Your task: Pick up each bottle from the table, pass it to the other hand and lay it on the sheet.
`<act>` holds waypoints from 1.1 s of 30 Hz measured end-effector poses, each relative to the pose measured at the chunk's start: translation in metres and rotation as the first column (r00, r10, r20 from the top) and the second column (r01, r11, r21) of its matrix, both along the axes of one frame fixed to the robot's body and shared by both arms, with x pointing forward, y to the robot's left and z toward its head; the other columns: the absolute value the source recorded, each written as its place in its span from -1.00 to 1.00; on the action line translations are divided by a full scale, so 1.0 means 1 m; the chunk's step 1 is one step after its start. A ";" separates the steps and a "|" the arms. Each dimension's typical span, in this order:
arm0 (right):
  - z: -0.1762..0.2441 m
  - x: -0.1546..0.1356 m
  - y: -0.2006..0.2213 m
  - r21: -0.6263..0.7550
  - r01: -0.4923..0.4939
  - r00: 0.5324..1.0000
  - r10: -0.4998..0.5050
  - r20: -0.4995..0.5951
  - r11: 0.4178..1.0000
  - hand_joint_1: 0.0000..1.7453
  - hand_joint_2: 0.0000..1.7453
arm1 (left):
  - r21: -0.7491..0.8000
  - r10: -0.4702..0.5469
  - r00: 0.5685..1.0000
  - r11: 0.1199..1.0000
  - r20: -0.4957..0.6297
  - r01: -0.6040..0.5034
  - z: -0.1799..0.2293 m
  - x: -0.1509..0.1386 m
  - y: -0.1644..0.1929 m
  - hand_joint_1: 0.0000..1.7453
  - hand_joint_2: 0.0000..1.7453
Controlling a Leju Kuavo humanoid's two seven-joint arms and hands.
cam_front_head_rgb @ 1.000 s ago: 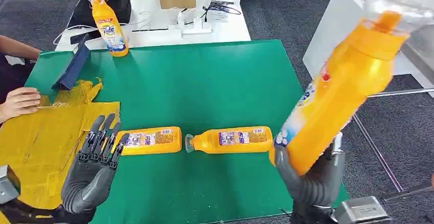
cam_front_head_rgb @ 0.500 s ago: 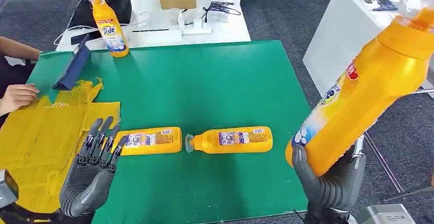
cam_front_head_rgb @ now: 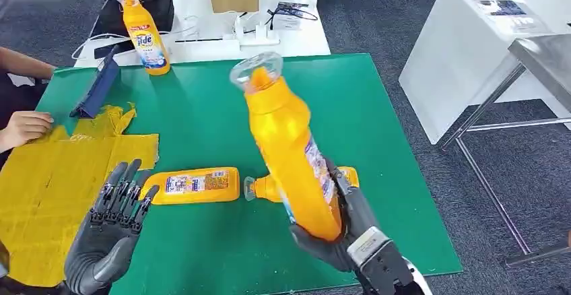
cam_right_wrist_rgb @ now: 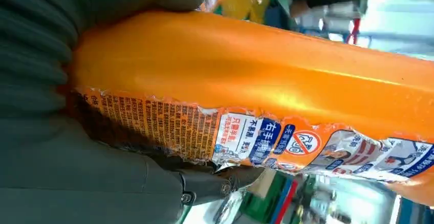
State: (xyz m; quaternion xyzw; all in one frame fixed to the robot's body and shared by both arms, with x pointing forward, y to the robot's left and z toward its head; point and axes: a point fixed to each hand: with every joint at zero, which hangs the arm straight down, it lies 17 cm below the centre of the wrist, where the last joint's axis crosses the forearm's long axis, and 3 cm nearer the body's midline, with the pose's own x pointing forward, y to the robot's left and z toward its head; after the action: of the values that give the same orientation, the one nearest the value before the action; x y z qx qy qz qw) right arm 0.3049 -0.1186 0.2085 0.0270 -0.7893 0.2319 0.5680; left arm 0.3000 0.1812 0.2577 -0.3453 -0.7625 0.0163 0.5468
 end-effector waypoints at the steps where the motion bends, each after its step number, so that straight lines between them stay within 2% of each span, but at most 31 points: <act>1: -0.002 -0.001 0.004 -0.012 -0.013 1.000 0.013 -0.002 1.000 1.00 1.00 | 0.003 0.001 1.000 1.000 -0.001 -0.001 0.000 0.000 0.000 -1.00 1.00; 11: -0.011 -0.003 0.017 -0.060 -0.058 0.998 0.057 -0.013 0.997 1.00 1.00 | 0.012 0.000 1.000 1.000 -0.003 0.000 -0.001 0.001 0.002 -1.00 1.00; 18: -0.029 -0.001 0.038 -0.162 -0.144 0.989 0.137 -0.050 0.976 1.00 1.00 | 0.023 -0.019 1.000 1.000 0.004 0.019 0.001 0.002 -0.002 -1.00 1.00; 25: -0.057 0.014 0.063 -0.314 -0.245 0.969 0.223 -0.104 0.917 1.00 1.00 | 0.015 -0.074 0.997 0.997 0.009 0.074 0.007 0.003 -0.025 -1.00 1.00; 33: -0.065 0.028 0.080 -0.389 -0.296 0.955 0.271 -0.118 0.873 1.00 1.00 | 0.009 -0.110 0.994 0.994 0.021 0.110 0.012 0.003 -0.039 -1.00 1.00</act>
State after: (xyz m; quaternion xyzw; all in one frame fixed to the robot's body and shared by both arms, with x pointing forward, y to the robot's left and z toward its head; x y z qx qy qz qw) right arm 0.3333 -0.0387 0.1438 0.0318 -0.6946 0.4689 0.5447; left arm 0.3028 0.1422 0.2693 -0.3849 -0.7482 -0.0203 0.5400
